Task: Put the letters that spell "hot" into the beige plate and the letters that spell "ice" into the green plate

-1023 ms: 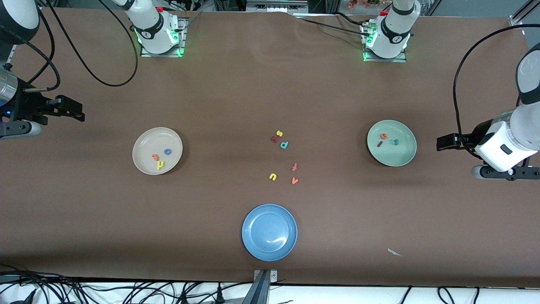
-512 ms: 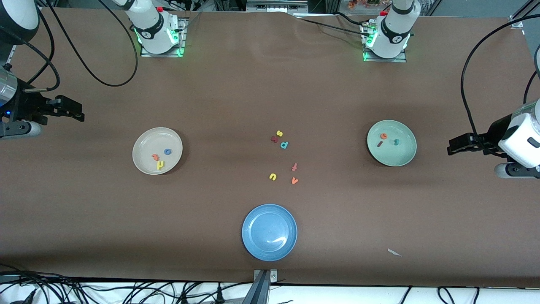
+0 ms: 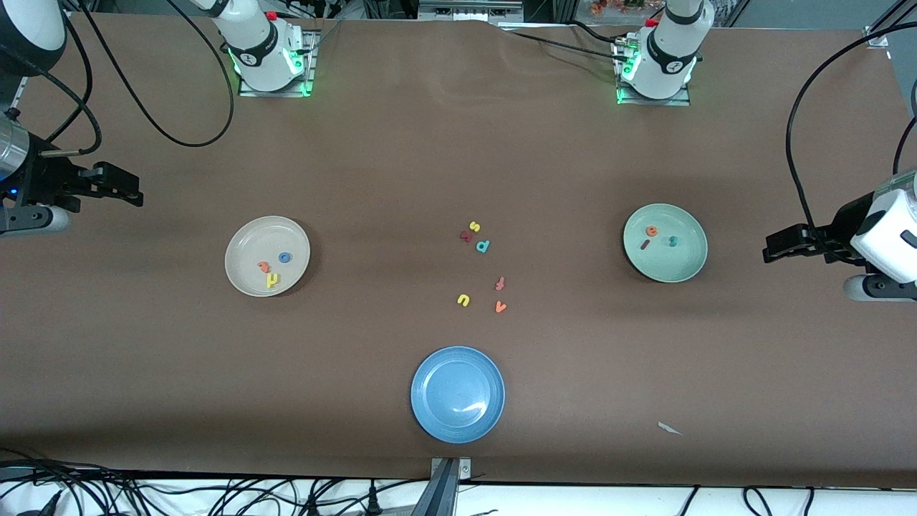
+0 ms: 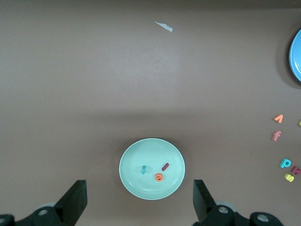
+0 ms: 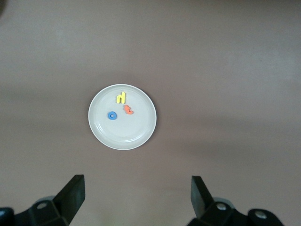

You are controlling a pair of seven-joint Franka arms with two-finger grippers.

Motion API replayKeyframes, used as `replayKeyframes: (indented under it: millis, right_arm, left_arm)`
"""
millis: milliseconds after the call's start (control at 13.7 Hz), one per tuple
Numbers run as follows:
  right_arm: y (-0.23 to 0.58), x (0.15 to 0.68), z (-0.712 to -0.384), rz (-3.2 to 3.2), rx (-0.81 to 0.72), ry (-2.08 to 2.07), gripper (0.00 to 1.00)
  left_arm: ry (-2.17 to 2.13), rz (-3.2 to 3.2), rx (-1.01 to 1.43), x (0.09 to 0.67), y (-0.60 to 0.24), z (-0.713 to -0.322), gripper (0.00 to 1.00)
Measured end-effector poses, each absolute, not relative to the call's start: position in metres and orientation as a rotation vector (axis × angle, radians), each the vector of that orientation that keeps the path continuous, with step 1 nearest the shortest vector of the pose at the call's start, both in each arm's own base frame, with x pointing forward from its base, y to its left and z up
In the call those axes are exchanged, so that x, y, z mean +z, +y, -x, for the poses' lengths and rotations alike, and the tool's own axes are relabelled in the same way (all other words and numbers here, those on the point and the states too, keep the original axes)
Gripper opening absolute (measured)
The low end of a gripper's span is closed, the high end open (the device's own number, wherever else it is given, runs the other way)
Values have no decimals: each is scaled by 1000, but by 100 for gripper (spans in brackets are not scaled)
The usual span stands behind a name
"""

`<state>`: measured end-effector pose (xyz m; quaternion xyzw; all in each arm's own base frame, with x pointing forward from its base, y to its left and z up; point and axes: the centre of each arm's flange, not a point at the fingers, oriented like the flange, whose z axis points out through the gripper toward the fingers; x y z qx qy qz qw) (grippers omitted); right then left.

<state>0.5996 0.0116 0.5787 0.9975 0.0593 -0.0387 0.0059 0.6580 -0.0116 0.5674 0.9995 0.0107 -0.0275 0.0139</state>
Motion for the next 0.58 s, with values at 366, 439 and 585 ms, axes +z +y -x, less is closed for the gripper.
replayKeyframes:
  millis: [366,439,585]
  right_arm:
    - [12,579,-600,-3122,-121,185,100]
    - [12,579,-600,-3122,-121,185,100]
    - [12,579,-600,-3122,-121,185,100]
  left_arm:
    - [25,-3112,-85,568,-12,-658,100]
    - [24,-3112,-85,568,-12,-658,100]
    - [23,-3112,-86,568,-12,-658,100]
